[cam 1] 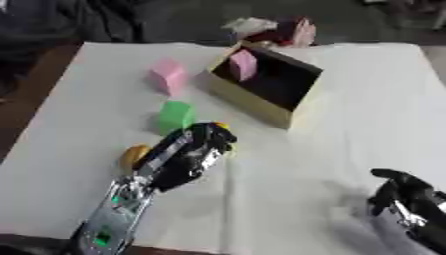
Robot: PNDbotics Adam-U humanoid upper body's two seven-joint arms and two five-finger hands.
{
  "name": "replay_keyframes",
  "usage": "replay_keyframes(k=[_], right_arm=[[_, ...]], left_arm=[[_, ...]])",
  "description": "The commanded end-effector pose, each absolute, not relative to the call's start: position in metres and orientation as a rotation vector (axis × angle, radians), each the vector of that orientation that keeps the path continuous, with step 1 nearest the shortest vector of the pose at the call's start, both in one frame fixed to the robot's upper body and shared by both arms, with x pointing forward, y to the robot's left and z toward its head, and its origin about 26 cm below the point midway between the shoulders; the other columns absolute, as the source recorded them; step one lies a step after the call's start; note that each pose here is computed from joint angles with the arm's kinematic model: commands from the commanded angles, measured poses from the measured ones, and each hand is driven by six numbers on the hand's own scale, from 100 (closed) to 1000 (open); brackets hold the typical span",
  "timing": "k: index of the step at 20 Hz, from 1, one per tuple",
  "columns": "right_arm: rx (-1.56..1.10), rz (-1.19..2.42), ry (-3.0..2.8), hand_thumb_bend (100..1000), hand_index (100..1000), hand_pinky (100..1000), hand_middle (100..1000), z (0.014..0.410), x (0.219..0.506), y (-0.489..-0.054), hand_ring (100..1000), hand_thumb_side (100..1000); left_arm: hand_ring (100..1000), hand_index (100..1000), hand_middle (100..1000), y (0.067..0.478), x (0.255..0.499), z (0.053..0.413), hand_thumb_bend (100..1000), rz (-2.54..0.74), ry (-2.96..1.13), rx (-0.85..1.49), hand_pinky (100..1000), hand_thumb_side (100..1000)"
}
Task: Pick up objects on the table and place them in the box.
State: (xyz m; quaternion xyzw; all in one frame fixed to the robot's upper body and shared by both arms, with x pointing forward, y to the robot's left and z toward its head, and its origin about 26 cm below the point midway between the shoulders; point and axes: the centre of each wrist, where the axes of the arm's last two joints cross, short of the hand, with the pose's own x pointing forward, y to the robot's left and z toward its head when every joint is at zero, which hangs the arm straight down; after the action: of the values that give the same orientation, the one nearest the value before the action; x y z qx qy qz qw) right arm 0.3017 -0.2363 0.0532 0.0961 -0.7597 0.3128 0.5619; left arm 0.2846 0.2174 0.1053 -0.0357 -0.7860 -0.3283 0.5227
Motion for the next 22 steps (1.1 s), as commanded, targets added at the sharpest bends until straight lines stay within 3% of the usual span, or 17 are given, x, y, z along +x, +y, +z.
replay_keyframes(k=[1,17,19,22], right_arm=[[0.211,0.767,-1.791,100,838,686,488,0.057,0.303,-0.239,472,470],[0.207,0.766,-1.79,100,838,685,489,0.056,0.303,-0.24,472,466],[0.205,0.764,-1.792,100,838,685,489,0.057,0.303,-0.24,472,464],[0.199,0.76,-1.792,100,838,685,489,0.057,0.303,-0.241,472,469]], left_arm=[[702,725,677,0.216,0.285,0.109,100,-0.803,-1.894,-0.083,774,780],[706,727,682,0.217,0.285,0.111,100,-0.81,-1.904,-0.063,775,750],[707,729,683,0.221,0.285,0.114,100,-0.813,-1.916,-0.037,775,708],[712,737,689,0.233,0.283,0.128,100,-0.847,-1.961,0.048,777,573]])
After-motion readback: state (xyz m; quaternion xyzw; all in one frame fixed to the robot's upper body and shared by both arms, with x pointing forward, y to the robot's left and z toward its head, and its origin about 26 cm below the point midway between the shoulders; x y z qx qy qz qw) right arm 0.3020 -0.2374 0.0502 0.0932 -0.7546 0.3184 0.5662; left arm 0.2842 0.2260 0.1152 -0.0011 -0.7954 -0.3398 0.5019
